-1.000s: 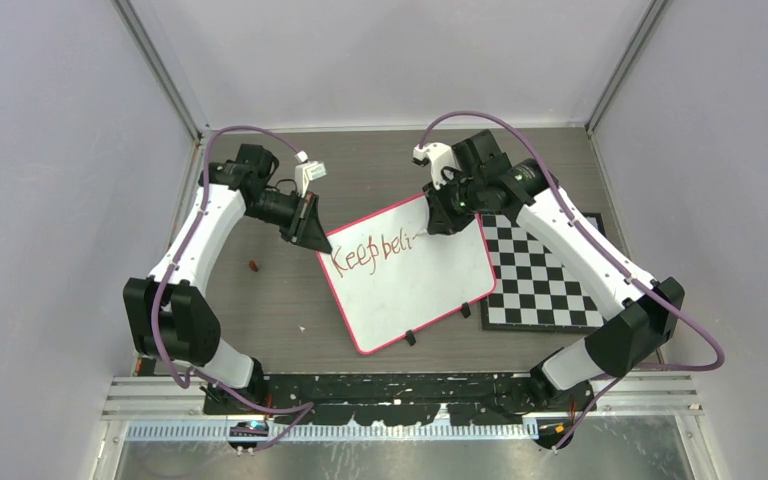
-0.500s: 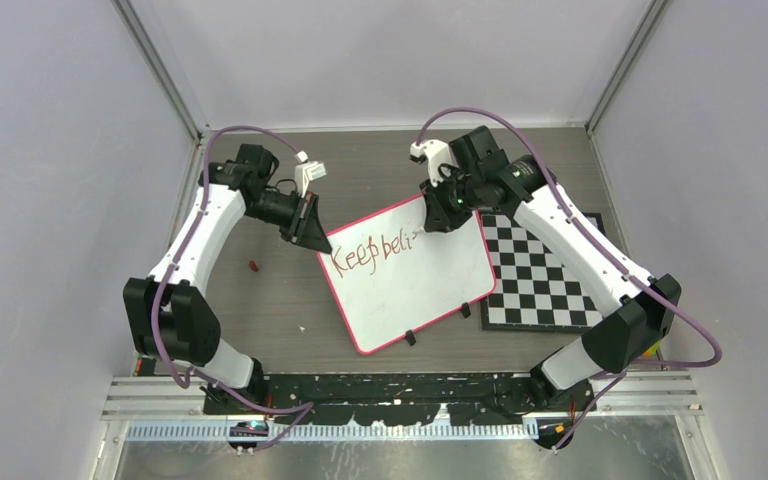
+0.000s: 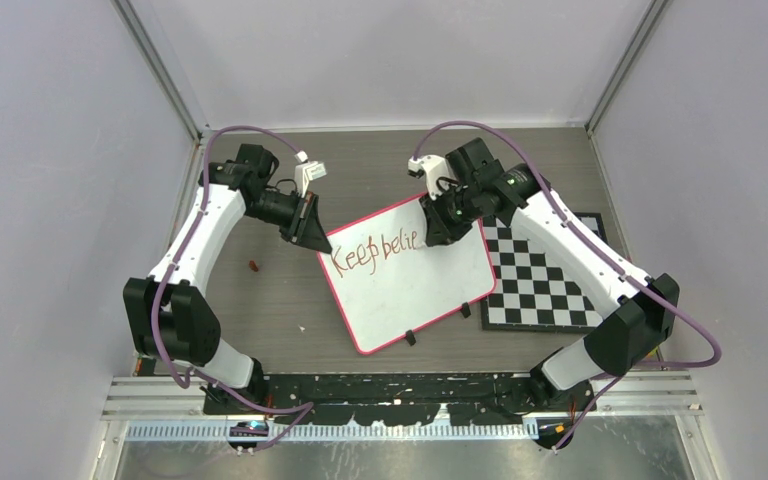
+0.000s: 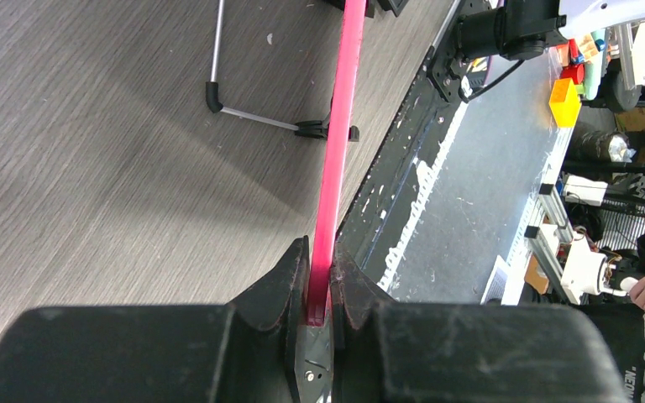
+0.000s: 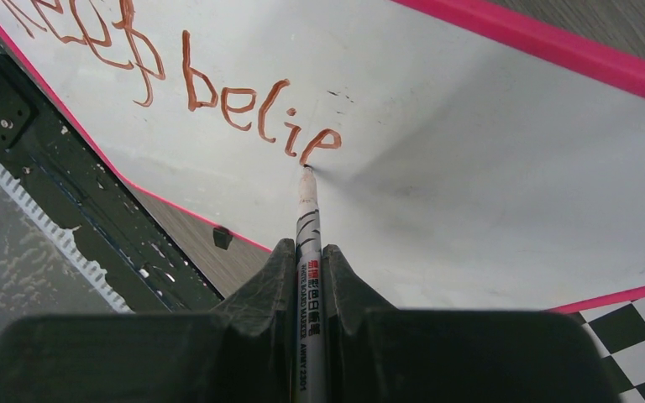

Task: Write a sentence on the whiteboard

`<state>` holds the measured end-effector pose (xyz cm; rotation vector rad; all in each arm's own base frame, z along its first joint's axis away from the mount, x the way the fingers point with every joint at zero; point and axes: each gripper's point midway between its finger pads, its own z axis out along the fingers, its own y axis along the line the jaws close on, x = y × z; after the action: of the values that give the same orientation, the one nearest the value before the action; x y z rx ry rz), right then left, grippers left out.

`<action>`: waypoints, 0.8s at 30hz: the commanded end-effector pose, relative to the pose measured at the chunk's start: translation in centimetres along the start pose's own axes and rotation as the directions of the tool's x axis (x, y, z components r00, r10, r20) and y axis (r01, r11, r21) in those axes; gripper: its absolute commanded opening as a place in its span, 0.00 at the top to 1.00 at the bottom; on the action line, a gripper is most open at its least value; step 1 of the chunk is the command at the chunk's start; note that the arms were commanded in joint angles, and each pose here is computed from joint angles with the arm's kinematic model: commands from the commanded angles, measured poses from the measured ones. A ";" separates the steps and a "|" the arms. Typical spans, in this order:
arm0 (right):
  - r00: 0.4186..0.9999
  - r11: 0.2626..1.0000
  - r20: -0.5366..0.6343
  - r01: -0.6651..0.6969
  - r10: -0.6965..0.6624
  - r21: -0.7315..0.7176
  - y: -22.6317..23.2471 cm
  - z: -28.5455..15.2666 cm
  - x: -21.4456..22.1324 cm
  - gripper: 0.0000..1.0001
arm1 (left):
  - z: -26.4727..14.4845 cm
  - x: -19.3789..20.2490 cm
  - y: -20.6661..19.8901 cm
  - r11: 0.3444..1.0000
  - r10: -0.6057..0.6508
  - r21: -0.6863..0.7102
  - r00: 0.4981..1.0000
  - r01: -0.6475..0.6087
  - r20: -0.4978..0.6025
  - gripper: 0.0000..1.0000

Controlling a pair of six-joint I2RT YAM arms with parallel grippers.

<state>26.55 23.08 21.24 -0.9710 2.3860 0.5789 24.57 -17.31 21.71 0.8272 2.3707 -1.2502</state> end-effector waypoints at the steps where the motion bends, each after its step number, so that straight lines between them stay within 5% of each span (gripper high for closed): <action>1: 0.995 0.997 0.087 0.034 -0.040 0.069 -1.3 -2.1 -1.9 1.00 | -0.3 -0.3 -0.2 1.000 0.008 -0.022 1.000 -0.008 0.013 1.00; 24: 0.993 0.994 0.103 0.045 -0.056 0.103 -2.3 -2.1 -3.5 1.00 | -0.4 -0.3 -0.3 1.000 0.010 -0.024 1.000 -0.010 0.015 1.00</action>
<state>28.44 22.31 23.89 -0.9443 2.3153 0.5171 24.55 -17.32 21.72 0.8267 2.3705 -1.2519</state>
